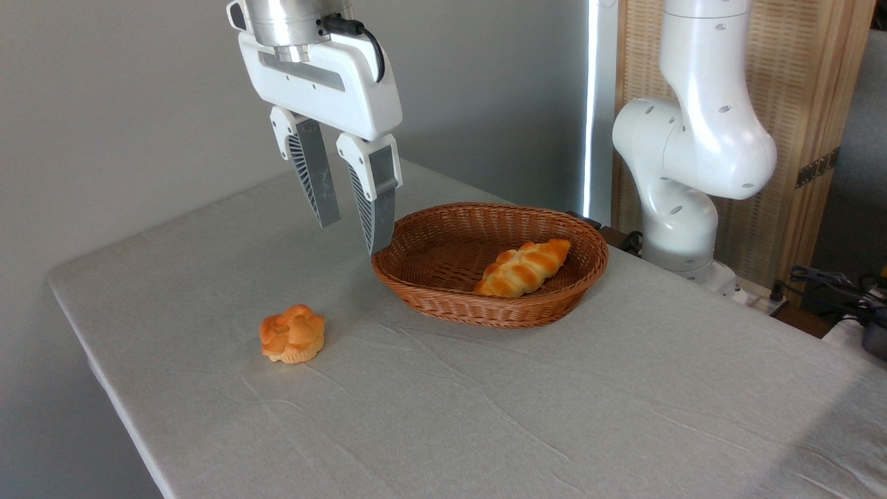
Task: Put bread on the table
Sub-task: 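Move the open gripper over the wicker basket toward the glazed roll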
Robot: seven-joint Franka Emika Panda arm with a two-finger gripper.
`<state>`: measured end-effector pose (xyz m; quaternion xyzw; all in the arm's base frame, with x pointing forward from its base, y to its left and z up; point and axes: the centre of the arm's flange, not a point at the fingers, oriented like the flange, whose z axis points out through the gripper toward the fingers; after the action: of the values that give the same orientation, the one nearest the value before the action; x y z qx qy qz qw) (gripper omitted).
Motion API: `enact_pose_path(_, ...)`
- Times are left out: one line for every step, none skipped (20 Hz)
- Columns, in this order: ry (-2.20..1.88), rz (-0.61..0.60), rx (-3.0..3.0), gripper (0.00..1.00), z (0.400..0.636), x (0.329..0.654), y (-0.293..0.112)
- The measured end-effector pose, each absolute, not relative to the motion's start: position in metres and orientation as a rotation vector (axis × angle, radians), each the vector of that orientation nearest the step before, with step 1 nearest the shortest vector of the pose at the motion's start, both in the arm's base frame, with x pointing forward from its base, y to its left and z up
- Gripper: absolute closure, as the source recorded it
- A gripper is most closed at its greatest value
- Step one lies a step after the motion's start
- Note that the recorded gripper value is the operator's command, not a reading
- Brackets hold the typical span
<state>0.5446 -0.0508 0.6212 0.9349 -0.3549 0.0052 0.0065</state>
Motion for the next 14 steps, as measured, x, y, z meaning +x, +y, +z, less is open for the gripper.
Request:
enact_pose_path(-1.11, 0.013, 2.924, 0.0, 0.62, 0.545, -0.051)
enact_pose_path(-1.11, 0.01, 2.924, 0.0, 0.62, 0.545, -0.051)
enact_pose_path(-1.11, 0.006, 2.923, 0.0, 0.62, 0.545, -0.051)
enact_pose_path(-1.11, 0.002, 2.922, 0.0, 0.619, 0.544, -0.051)
enact_pose_path(-1.11, 0.001, 2.922, 0.0, 0.619, 0.544, -0.051)
enact_pose_path(-1.11, 0.0, 2.922, 0.0, 0.619, 0.544, -0.051)
enact_pose_path(-1.11, -0.001, 2.922, 0.0, 0.619, 0.544, -0.051)
enact_pose_path(-1.11, -0.003, 2.922, 0.0, 0.619, 0.544, -0.051)
enact_pose_path(-1.109, -0.013, 2.92, 0.0, 0.618, 0.543, -0.051)
enact_pose_path(-1.108, -0.025, 2.918, 0.0, 0.617, 0.542, -0.051)
enact_pose_path(-1.107, -0.042, 2.915, 0.0, 0.615, 0.538, -0.05)
enact_pose_path(-1.106, -0.065, 2.91, 0.0, 0.611, 0.532, -0.05)
enact_pose_path(-1.106, -0.094, 2.903, 0.0, 0.605, 0.523, -0.049)
enact_pose_path(-1.11, -0.12, 2.895, 0.0, 0.6, 0.512, -0.048)
